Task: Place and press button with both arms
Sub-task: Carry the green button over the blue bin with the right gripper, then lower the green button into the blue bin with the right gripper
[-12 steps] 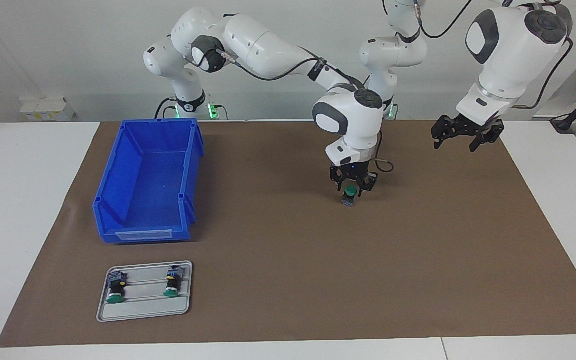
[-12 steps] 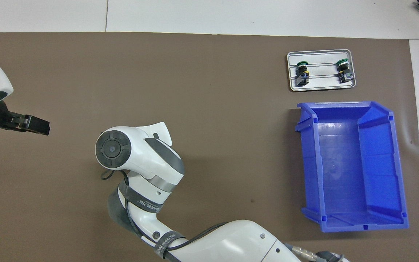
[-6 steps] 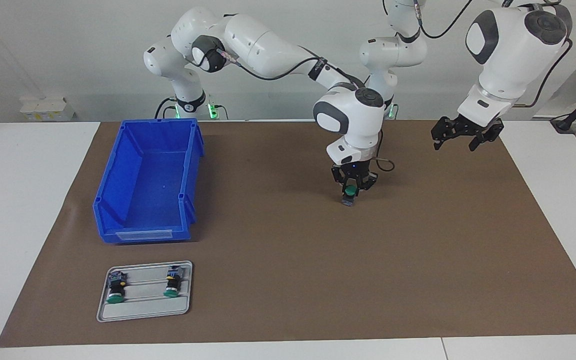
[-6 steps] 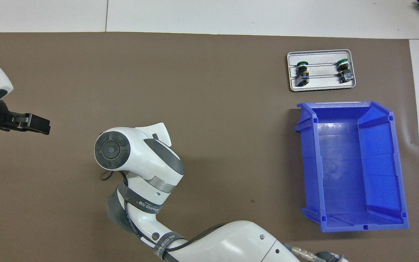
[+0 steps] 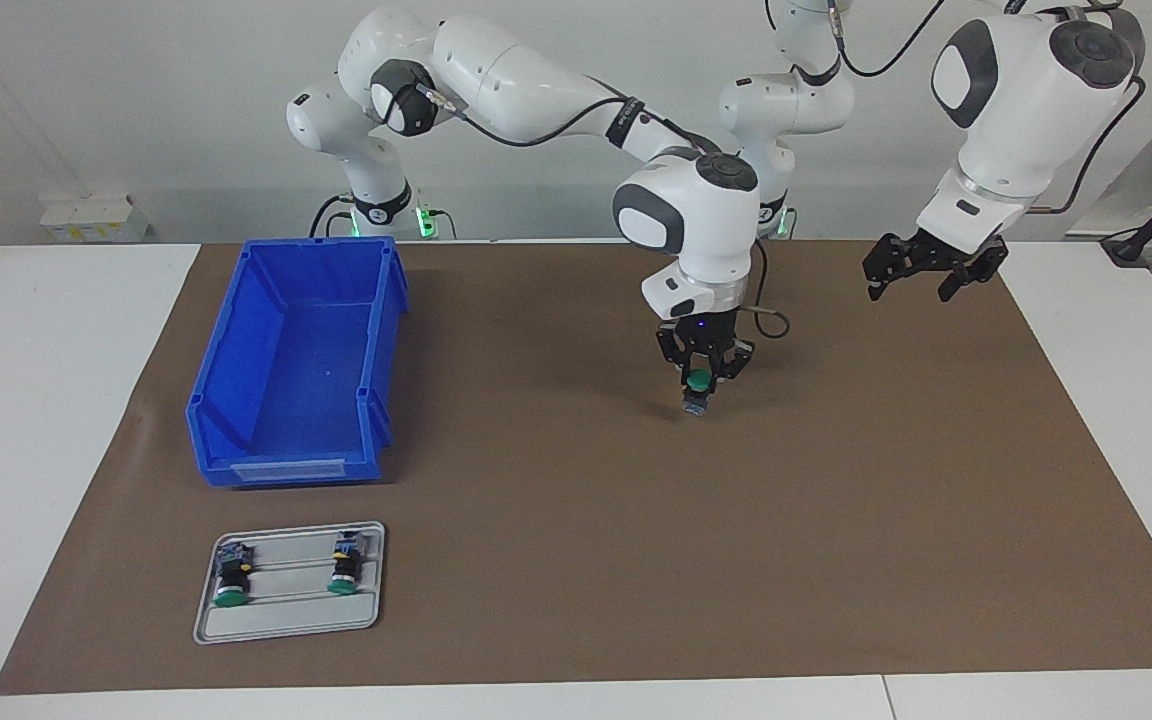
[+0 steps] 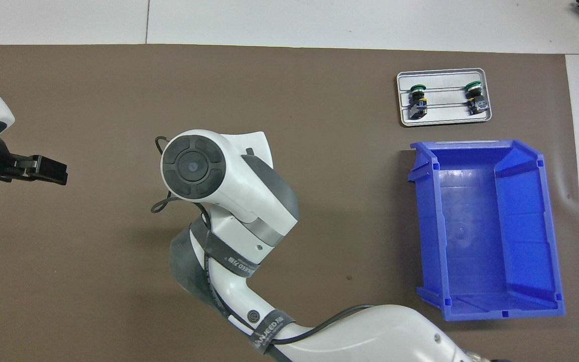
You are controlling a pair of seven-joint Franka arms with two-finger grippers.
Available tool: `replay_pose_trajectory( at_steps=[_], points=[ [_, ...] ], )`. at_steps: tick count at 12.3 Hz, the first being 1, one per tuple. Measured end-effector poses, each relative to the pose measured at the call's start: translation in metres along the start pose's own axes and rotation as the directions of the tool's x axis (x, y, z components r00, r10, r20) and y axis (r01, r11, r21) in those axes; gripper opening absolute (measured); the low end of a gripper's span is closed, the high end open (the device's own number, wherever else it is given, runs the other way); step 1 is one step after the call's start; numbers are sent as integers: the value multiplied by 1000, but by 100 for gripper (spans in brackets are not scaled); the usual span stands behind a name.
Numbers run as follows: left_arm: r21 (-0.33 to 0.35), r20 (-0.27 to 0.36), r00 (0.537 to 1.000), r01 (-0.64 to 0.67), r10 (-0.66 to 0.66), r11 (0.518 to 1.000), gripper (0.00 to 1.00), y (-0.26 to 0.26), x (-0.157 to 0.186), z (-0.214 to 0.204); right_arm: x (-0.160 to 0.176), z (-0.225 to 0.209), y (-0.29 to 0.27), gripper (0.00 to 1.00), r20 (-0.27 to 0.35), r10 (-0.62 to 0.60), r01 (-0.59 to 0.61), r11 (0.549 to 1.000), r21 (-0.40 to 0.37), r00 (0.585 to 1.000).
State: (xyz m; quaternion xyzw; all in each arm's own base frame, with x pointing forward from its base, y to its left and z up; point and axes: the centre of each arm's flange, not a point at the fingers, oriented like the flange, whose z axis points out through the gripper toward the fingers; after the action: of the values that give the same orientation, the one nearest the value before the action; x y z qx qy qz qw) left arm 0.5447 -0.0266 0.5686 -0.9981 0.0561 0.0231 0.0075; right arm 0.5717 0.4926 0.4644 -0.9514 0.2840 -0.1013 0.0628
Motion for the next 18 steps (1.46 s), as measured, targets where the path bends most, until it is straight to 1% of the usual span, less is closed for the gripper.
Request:
replay_pose_trajectory(
  at_steps=[2, 5, 6, 8, 10, 12, 13, 14, 15, 16, 18],
  points=[
    [0, 0, 1000, 0, 0, 1000, 100, 0, 0, 0, 42, -37, 35, 41, -16, 22, -22, 1000, -9, 1000],
    [0, 0, 1000, 0, 0, 1000, 100, 0, 0, 0, 96, -74, 104, 41, -15, -27, 27, 999, -47, 1000],
    [0, 0, 1000, 0, 0, 1000, 100, 0, 0, 0, 113, -82, 130, 41, -3, -65, 65, 996, -65, 998],
    [0, 0, 1000, 0, 0, 1000, 100, 0, 0, 0, 145, -93, 190, 41, 42, -154, 158, 982, -100, 987],
    [0, 0, 1000, 0, 0, 1000, 100, 0, 0, 0, 173, -97, 246, 41, 84, -249, 259, 956, -136, 965],
    [0, 0, 1000, 0, 0, 1000, 100, 0, 0, 0, 202, -98, 294, 41, 123, -336, 352, 924, -151, 934],
    [0, 0, 1000, 0, 0, 1000, 100, 0, 0, 0, 217, -95, 315, 41, 140, -375, 394, 908, -144, 916],
    [0, 0, 1000, 0, 0, 1000, 100, 0, 0, 0, 231, -89, 332, 41, 152, -412, 430, 895, -118, 899],
    [0, 0, 1000, 0, 0, 1000, 100, 0, 0, 0, 243, -82, 347, 41, 152, -442, 458, 884, -90, 884],
    [0, 0, 1000, 0, 0, 1000, 100, 0, 0, 0, 254, -75, 363, 41, 149, -466, 481, 874, -77, 872],
    [0, 0, 1000, 0, 0, 1000, 100, 0, 0, 0, 269, -57, 389, 41, 152, -504, 518, 852, -71, 850]
  ],
)
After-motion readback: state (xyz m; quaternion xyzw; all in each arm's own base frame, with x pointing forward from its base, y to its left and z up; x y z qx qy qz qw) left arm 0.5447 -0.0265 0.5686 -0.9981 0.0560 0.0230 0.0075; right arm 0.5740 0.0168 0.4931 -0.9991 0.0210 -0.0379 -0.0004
